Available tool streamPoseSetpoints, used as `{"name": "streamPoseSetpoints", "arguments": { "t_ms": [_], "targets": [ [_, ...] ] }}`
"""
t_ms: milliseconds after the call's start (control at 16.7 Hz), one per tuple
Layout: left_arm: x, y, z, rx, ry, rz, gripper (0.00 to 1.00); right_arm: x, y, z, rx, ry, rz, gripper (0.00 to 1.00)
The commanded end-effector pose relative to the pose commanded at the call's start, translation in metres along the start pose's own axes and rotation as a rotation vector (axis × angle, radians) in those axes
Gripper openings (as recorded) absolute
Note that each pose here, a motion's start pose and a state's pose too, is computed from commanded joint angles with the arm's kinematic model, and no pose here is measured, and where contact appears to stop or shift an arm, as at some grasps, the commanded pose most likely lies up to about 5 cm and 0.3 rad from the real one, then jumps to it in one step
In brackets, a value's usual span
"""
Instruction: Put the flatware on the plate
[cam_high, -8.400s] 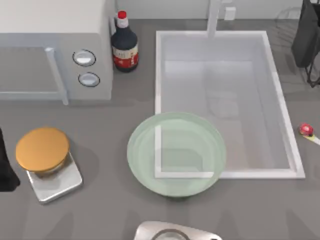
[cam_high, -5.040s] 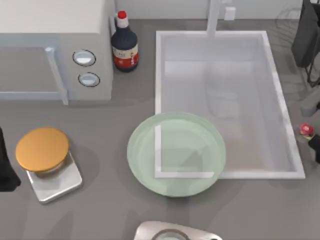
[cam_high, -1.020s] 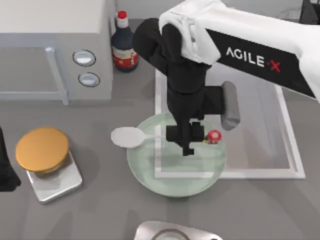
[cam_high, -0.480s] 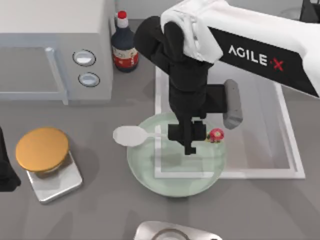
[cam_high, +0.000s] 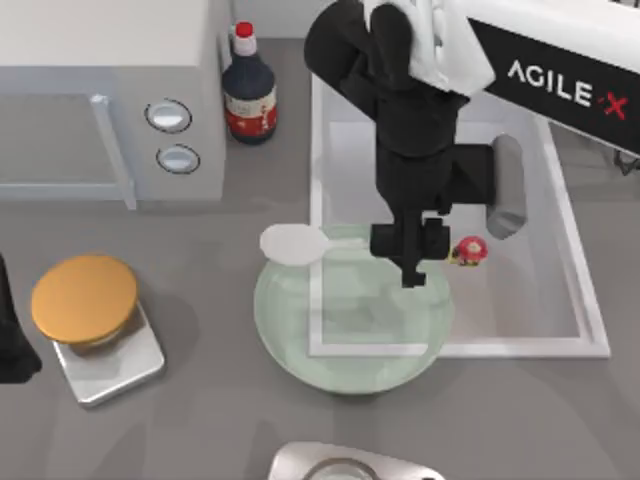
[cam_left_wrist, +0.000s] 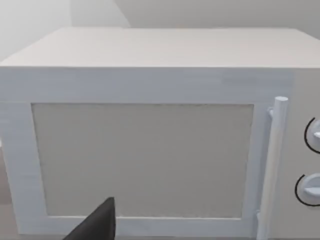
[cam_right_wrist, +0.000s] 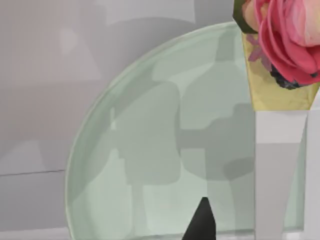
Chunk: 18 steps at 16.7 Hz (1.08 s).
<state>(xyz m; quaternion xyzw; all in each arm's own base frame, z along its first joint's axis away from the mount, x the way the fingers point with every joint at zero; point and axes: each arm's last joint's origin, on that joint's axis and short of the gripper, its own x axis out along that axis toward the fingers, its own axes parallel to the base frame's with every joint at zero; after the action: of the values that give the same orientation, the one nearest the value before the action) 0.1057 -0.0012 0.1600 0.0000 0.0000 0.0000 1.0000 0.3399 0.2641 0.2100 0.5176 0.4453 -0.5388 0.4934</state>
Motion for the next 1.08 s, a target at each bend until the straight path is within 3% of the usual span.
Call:
{"name": "streamPoseSetpoints", "arguments": {
  "t_ms": [540,1080],
  "targets": [
    [0.000,0.000,0.000,0.000,0.000,0.000,1.00,0.004,0.002,-0.006,-0.022,0.049,0.027,0.00],
    [0.000,0.000,0.000,0.000,0.000,0.000,1.00,0.060,-0.008,-0.039,-0.094,0.060,-0.009,0.00]
  ]
}}
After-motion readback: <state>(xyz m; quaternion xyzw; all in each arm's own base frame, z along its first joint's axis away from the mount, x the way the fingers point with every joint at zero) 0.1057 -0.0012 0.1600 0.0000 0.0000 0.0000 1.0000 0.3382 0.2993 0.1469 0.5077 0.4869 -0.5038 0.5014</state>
